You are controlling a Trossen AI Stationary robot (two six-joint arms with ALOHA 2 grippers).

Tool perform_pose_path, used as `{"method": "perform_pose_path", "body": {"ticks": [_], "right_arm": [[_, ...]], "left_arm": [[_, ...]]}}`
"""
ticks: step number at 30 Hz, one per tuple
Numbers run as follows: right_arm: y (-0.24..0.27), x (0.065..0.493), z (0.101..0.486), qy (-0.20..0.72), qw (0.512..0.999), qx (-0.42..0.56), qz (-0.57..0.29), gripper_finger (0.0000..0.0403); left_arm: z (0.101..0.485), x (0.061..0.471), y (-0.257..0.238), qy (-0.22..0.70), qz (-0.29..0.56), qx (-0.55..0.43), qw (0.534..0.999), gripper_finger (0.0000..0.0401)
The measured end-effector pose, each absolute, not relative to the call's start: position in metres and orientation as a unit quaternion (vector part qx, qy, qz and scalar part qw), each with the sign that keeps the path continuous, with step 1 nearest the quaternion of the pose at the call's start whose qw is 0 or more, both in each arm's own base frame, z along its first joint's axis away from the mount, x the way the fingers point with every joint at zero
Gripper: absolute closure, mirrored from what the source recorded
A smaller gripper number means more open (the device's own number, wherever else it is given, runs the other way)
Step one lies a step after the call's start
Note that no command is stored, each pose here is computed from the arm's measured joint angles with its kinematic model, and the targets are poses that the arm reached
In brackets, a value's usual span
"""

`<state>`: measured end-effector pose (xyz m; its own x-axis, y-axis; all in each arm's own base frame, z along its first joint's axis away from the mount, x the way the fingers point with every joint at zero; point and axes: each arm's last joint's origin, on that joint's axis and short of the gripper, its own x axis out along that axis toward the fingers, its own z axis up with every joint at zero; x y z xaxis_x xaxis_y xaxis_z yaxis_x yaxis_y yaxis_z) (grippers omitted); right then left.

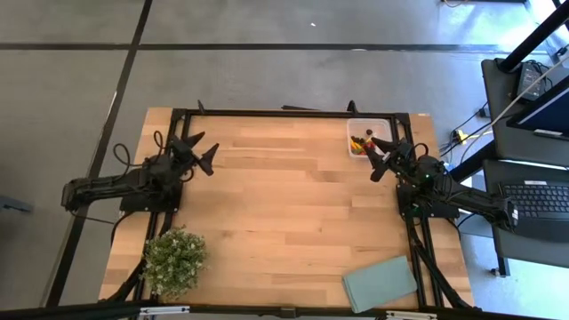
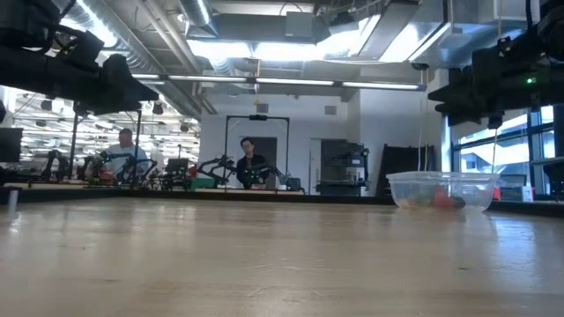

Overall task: Pick and placing Produce into tupperware
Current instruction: Return to Home Position

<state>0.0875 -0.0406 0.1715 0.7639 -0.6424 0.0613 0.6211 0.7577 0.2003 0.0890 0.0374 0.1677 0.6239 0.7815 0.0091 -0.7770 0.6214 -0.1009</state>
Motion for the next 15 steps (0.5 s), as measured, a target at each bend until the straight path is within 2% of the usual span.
{"method": "perform_pose_path", "body": {"ticks": [2, 9, 15], "right_arm": [[-0.0406, 0.0875, 0.1715, -0.063, 0.935, 0.084, -0.338, 0.0166], [-0.0406, 0.0875, 0.1715, -0.062, 0.936, 0.082, -0.338, 0.0166], [-0.0406, 0.0876, 0.1714, -0.050, 0.938, 0.051, -0.339, 0.0166]], "left_arm": [[0.1678, 0.0898, 0.0377, -0.021, 0.411, -0.035, 0.911, 0.0075], [0.1655, 0.0956, 0.0322, -0.003, 0.245, -0.035, 0.969, 0.0075], [0.1631, 0.0973, 0.0318, 0.017, 0.231, -0.015, 0.973, 0.0075]]}}
